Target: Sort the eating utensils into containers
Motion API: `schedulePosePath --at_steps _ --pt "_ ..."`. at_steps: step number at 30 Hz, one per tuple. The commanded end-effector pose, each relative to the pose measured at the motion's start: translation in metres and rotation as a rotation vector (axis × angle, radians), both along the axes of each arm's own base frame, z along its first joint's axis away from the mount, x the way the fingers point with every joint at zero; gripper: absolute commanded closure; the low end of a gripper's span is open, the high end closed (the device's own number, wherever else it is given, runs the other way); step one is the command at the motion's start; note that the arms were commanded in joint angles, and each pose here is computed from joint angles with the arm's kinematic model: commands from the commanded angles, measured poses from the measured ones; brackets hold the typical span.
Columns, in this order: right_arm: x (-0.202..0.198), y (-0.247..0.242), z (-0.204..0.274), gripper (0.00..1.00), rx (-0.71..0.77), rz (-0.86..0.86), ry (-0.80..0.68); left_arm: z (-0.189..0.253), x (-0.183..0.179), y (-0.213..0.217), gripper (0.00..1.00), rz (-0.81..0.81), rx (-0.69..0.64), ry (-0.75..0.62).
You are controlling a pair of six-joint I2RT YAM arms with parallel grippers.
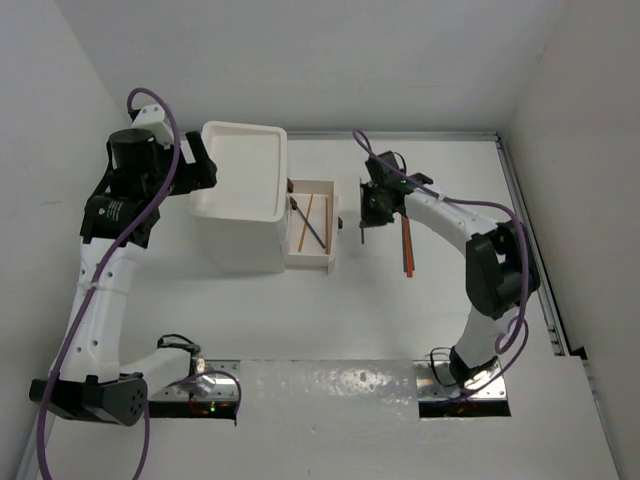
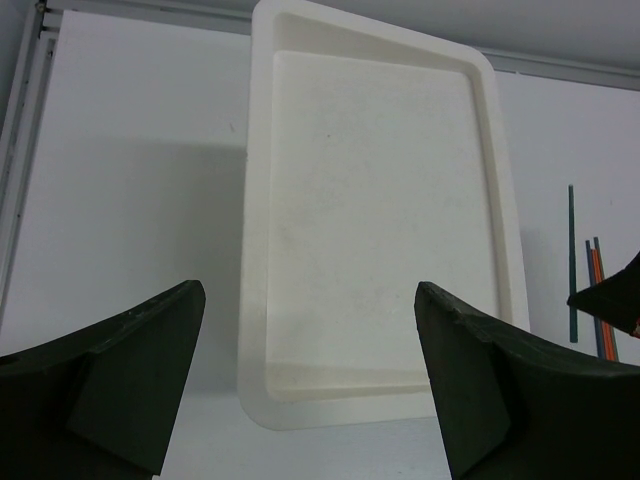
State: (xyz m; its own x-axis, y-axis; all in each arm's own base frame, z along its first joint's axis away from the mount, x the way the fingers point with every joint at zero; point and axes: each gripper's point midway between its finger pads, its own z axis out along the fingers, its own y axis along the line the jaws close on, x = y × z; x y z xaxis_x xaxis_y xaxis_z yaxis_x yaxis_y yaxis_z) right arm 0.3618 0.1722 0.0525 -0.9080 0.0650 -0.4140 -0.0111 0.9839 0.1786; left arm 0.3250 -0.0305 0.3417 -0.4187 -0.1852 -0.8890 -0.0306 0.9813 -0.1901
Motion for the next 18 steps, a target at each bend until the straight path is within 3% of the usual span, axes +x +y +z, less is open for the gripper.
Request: schedulePosePath --at_steps 1,6,11,14,15,18 --pt "0.015 0.067 0.069 1.00 0.181 0.086 -0.137 0.015 -0.001 -0.005 0.16 -0.010 -0.016 -0.058" --pt "0.018 0.120 0.079 1.00 0.289 0.120 -0.149 0.017 -0.002 -0.004 0.16 -0.007 -0.012 -0.059" --pt "0.030 0.150 0.059 1.00 0.316 0.116 -0.116 0.016 -0.003 -0.004 0.16 -0.010 -0.011 -0.053" --pt "0.034 0.159 0.051 0.90 0.326 0.108 -0.100 0.015 -0.004 -0.003 0.16 -0.007 -0.007 -0.051" --pt "0.035 0.159 0.051 0.79 0.323 0.103 -0.104 0.015 -0.005 -0.003 0.16 -0.005 -0.007 -0.052" --pt "0.034 0.149 0.058 0.66 0.281 0.103 -0.134 0.015 -0.005 -0.004 0.16 -0.009 -0.006 -0.052"
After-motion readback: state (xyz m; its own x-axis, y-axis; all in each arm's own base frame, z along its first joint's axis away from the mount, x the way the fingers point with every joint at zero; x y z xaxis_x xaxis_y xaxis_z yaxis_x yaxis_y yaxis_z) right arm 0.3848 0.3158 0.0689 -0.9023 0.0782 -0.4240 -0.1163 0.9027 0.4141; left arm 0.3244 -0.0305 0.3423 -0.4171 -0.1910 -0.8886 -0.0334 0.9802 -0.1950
